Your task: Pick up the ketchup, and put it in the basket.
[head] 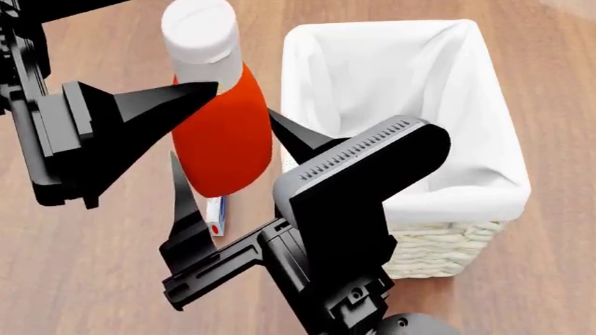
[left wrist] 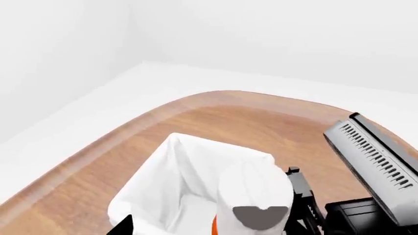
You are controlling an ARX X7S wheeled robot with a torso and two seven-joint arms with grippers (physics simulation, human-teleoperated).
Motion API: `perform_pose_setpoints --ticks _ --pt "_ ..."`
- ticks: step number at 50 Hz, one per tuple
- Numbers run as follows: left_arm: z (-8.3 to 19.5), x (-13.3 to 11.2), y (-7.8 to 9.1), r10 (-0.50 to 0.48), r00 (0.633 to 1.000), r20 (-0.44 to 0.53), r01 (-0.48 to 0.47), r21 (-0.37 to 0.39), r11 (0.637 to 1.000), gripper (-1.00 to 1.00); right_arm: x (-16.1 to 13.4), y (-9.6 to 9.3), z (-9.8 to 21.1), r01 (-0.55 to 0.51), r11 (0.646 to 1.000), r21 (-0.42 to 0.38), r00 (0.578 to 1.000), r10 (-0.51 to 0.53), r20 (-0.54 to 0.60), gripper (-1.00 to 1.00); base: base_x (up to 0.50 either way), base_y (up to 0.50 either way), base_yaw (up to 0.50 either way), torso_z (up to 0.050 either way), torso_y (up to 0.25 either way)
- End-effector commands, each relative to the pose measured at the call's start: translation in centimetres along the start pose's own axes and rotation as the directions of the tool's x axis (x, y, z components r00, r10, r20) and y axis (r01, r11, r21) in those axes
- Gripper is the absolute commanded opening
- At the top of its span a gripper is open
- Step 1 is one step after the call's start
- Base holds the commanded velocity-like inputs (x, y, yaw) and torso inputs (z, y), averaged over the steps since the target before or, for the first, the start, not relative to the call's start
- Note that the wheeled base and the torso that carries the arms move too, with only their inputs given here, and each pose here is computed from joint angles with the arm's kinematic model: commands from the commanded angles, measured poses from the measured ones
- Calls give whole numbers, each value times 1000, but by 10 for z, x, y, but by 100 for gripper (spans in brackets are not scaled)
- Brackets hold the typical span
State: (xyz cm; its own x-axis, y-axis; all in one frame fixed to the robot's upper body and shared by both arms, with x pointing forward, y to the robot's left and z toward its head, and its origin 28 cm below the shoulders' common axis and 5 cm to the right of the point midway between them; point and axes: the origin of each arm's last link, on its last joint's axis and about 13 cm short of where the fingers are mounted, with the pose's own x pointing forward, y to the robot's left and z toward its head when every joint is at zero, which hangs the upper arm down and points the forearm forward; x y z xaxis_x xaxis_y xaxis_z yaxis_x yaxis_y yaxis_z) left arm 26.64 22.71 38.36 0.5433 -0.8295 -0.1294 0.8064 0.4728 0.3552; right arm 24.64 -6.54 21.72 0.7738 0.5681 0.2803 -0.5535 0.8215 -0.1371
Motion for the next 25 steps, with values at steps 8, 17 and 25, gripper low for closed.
perform_pose_setpoints --ticks 8,17,25 --pt "-10 -9 -2 15 999 51 -13 -44 999 100 0 -14 5 56 998 -25 998 -55 26 -100 0 0 0 0 0" --pt "-24 -17 -8 115 981 156 -114 -20 993 100 1 -22 2 102 995 -23 995 -102 22 -100 0 0 0 0 0" --pt "-37 -24 -28 126 962 241 -121 -39 992 100 3 -29 2 144 989 -14 989 -144 22 -100 0 0 0 0 0"
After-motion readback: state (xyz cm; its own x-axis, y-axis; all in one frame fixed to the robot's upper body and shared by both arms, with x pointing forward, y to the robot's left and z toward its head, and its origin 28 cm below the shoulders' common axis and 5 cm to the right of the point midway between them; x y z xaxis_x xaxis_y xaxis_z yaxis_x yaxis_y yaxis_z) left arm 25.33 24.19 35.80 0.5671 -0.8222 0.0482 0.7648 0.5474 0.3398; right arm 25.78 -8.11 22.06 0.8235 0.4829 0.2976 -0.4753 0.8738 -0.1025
